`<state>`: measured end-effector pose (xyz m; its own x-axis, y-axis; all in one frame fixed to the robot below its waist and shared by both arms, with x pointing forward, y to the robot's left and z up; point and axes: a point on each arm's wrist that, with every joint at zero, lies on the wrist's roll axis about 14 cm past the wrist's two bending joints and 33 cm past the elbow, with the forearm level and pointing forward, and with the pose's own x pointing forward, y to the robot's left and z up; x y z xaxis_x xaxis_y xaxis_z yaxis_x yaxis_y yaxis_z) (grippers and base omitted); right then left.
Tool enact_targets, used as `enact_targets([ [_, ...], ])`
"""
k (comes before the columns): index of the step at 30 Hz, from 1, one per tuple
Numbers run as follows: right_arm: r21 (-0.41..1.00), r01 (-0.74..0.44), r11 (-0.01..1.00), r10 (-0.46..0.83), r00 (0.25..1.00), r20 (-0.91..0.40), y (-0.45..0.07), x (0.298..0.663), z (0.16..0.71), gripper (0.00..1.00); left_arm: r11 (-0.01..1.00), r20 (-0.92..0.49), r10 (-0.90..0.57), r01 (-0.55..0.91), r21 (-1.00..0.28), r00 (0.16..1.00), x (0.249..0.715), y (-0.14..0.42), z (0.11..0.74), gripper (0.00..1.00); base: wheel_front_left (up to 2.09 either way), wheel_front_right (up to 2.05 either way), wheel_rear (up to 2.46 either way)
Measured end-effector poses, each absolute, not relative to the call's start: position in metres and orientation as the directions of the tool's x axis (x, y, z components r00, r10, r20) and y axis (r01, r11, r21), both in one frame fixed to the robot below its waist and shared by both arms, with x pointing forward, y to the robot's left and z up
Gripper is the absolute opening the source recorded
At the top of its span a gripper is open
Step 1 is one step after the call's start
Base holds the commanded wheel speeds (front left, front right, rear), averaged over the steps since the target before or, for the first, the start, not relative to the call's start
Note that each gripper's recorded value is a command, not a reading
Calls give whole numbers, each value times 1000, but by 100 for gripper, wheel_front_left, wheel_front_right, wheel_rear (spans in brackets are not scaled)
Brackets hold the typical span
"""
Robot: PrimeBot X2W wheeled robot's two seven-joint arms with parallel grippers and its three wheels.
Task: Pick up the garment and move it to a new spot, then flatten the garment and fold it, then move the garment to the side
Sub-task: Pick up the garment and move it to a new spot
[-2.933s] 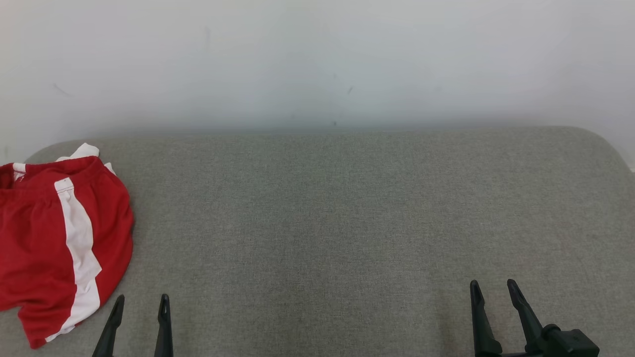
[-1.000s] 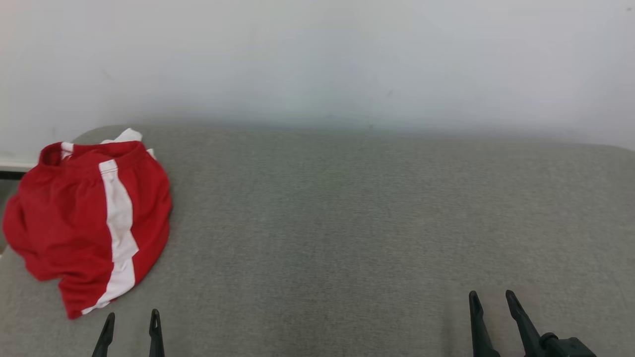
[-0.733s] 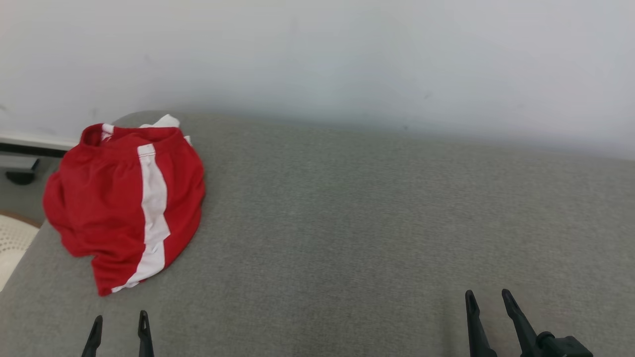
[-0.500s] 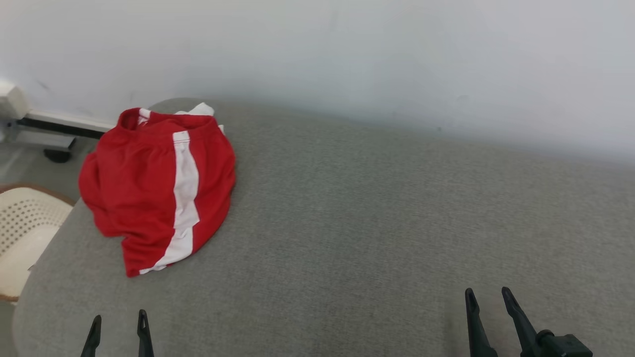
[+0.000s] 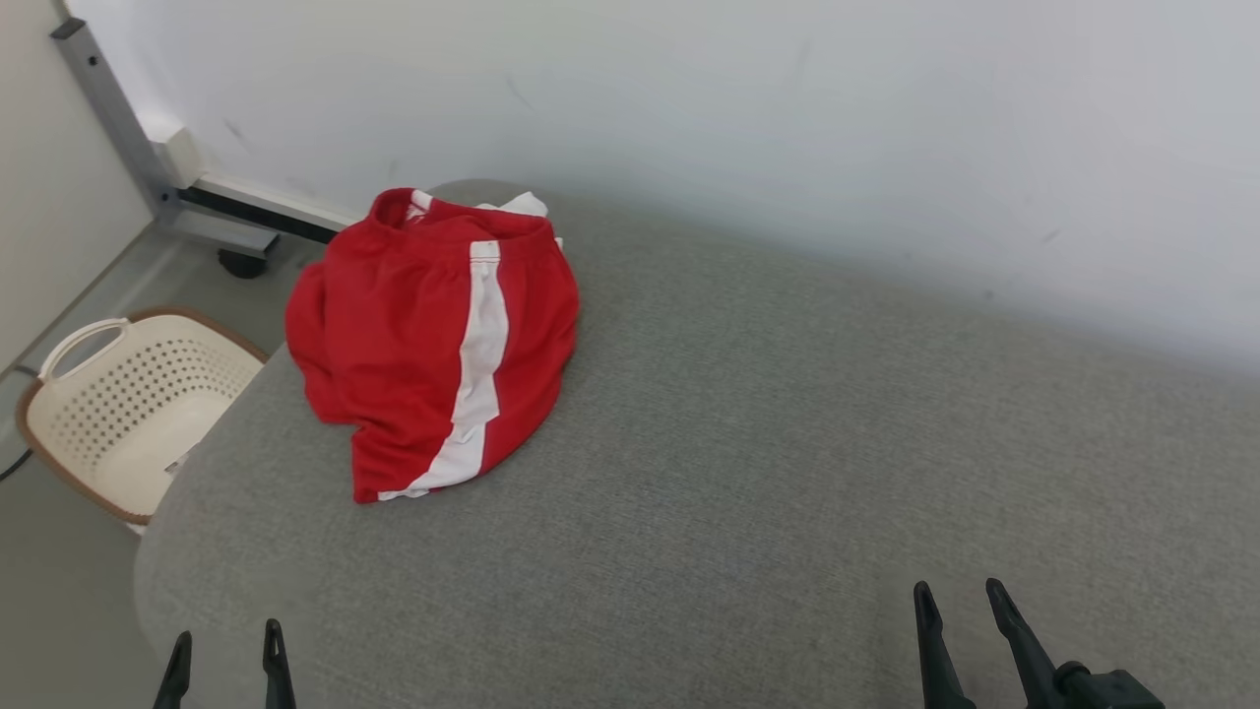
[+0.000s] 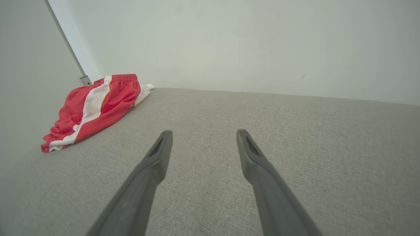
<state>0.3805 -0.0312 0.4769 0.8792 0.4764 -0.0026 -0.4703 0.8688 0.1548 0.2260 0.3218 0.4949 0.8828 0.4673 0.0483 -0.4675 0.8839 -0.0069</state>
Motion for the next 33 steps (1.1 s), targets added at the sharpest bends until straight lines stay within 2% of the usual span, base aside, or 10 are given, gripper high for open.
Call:
enact_targets([
  [10, 151, -534, 832, 540, 842, 0, -6, 379, 478, 100, 832, 56, 554, -553, -47, 830, 199, 341, 496, 100, 0, 0, 0],
  [19, 155, -531, 833, 538, 843, -5, -7, 378, 476, 100, 825, 43, 564, -562, -54, 824, 200, 344, 493, 100, 0, 0, 0],
  [24, 155, -507, 848, 514, 858, -5, -16, 382, 475, 100, 842, 55, 539, -536, -62, 841, 219, 342, 498, 100, 0, 0, 0],
  [33, 156, -437, 886, 437, 899, 40, -40, 403, 486, 100, 878, 152, 479, -473, -76, 865, 284, 346, 532, 100, 0, 0, 0],
])
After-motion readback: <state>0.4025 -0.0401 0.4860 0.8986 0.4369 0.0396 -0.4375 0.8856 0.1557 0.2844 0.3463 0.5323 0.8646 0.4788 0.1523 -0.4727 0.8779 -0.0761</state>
